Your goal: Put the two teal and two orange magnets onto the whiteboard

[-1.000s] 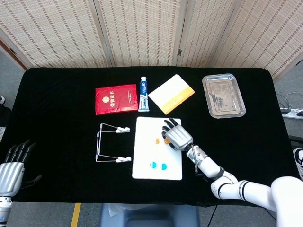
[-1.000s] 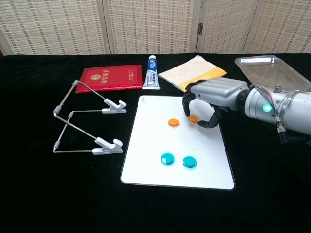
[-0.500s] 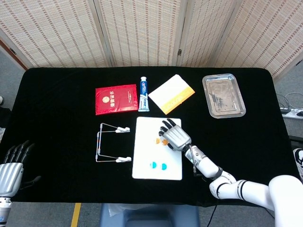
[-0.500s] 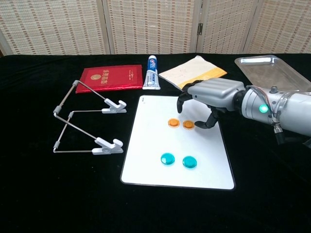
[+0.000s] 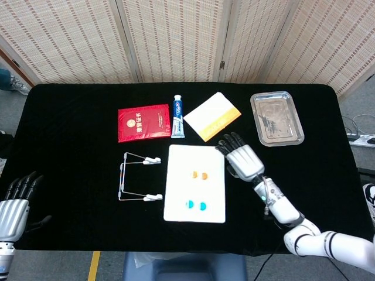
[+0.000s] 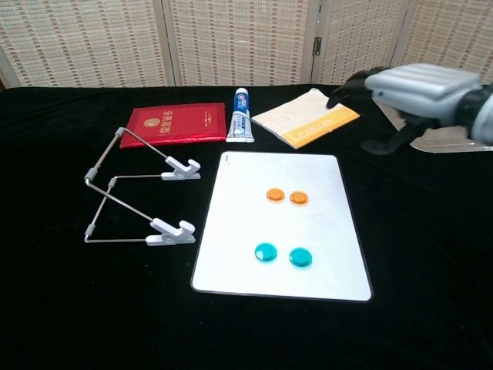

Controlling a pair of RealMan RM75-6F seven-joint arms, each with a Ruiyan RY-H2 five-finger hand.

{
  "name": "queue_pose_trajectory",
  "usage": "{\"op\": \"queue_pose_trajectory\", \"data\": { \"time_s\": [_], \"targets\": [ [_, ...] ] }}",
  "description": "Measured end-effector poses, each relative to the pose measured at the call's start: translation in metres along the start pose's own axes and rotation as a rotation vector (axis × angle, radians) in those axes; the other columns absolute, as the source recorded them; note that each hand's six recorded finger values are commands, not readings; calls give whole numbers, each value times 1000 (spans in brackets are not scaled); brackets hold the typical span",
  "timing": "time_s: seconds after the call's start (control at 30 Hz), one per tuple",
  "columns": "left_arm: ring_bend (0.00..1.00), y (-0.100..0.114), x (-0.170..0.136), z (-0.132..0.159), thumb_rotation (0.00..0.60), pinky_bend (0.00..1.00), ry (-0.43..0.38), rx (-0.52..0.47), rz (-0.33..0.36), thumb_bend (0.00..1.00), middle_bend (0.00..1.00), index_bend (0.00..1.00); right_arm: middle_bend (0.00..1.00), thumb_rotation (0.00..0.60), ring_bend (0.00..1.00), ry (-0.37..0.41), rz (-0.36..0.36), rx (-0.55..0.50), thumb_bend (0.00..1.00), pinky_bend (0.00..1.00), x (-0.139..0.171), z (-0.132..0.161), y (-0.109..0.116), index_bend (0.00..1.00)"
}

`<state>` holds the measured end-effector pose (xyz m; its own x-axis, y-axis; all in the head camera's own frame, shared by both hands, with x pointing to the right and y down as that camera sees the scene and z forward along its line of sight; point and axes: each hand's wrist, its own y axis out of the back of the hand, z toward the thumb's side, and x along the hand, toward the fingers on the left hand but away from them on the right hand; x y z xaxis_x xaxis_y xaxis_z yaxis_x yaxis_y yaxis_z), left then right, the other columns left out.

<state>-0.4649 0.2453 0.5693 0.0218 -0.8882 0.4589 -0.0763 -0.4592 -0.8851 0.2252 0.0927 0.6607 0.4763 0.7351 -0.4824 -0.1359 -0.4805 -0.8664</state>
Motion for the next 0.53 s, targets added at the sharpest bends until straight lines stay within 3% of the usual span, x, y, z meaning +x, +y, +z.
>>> {"op": "queue_pose_trajectory", "data": {
  "time_s": [0.23,0.53],
  "targets": [
    [0,3,3,4,600,0,-5,3,18,173,0,0,38,600,0,-151,-88,3,446,0,80,-54,25,11],
    [0,7,5,14,600,0,-20,3,32,173,0,0,0,600,0,-284,-200,-66,445,0,190,-82,36,0]
  ]
}}
